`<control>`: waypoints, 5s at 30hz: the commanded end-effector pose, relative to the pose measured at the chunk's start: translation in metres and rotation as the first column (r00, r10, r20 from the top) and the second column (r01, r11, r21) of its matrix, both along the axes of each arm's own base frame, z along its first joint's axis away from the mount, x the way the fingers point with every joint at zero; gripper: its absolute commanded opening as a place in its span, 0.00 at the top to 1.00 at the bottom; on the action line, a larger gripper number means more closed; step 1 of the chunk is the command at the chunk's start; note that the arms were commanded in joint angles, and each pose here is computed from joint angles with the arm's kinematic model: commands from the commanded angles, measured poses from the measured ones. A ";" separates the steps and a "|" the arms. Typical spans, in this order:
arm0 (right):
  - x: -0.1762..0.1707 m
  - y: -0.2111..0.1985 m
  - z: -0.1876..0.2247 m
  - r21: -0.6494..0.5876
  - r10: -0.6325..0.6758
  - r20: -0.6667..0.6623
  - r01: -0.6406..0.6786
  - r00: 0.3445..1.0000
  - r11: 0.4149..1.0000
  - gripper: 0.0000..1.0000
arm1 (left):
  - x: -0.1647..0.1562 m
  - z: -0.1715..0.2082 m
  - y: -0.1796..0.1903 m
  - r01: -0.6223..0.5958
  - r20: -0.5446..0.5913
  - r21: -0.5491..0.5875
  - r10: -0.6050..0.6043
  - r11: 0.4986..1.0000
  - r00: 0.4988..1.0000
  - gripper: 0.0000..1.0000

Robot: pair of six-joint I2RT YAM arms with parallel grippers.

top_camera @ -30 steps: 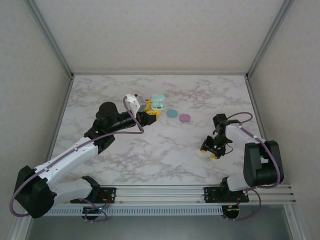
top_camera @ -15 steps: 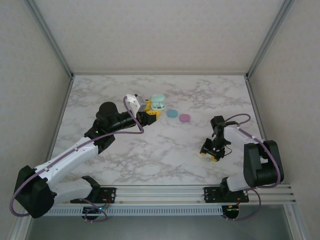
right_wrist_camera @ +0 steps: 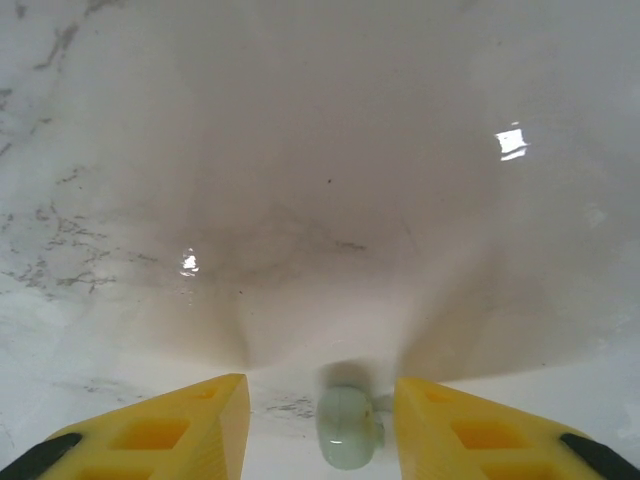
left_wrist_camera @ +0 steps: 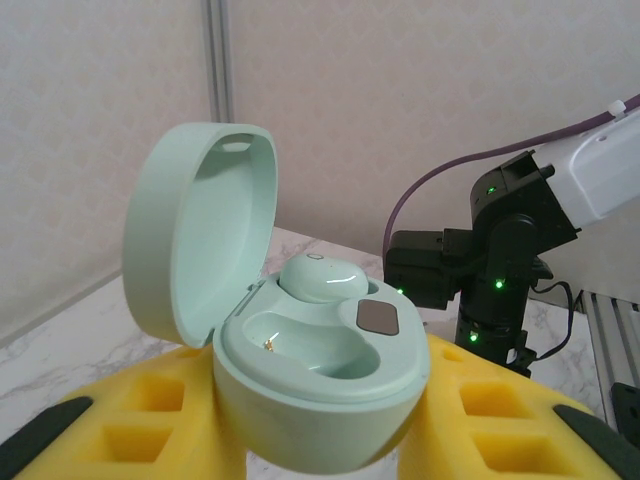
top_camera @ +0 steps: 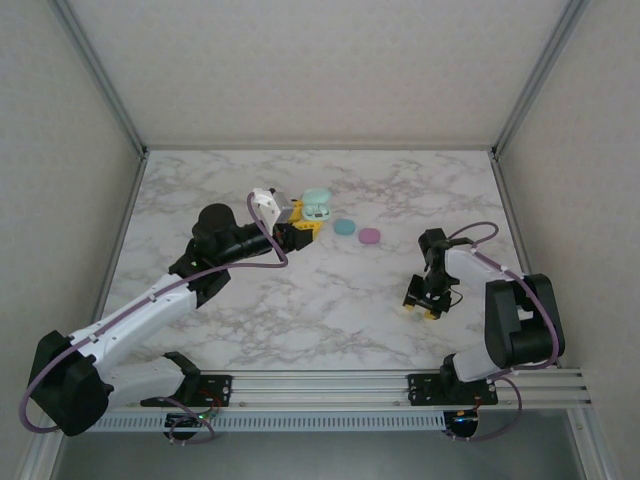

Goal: Insert the wireless bluetooth earbuds into the charging case

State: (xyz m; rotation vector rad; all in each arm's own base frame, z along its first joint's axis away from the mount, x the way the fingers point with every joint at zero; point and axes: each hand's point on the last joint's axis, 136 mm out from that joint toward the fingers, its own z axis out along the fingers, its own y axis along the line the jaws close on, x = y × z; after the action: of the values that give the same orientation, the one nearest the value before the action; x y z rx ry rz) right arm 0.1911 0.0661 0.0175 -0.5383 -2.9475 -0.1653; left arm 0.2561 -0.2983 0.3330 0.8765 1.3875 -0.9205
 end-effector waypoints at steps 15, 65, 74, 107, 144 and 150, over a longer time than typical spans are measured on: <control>-0.010 -0.001 0.000 -0.058 0.039 -0.060 -0.043 0.997 0.997 0.68 | -0.003 0.008 -0.001 0.000 0.023 -0.018 0.001 1.000 1.000 0.79; 0.054 0.231 0.352 0.572 0.012 0.743 -0.644 0.670 0.508 0.80 | 0.002 0.001 -0.027 0.044 0.078 0.035 -0.046 0.998 0.996 0.79; 0.066 0.238 0.350 0.568 -0.023 0.750 -0.625 0.661 0.536 0.80 | 0.000 -0.001 -0.028 0.053 0.071 0.045 -0.056 0.998 0.996 0.79; 0.060 0.239 0.320 0.537 0.096 0.678 -0.580 0.729 0.613 0.73 | 0.004 0.012 -0.026 0.027 0.082 -0.006 -0.026 1.000 0.996 0.79; 0.087 0.182 0.378 0.300 0.013 0.841 -0.486 0.541 0.821 0.61 | 0.000 0.006 -0.026 0.037 0.085 0.011 -0.038 0.999 0.996 0.79; 0.118 0.184 0.364 0.301 0.020 0.796 -0.425 0.604 0.854 0.56 | -0.011 0.009 -0.028 0.090 0.099 0.023 -0.091 0.996 0.991 0.79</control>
State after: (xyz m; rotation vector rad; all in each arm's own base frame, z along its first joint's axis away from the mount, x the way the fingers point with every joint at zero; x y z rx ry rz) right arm 0.2911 0.2536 0.3981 0.1066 -3.4600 -1.5245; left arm 0.2582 -0.3248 0.3154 0.9677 1.3769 -0.9001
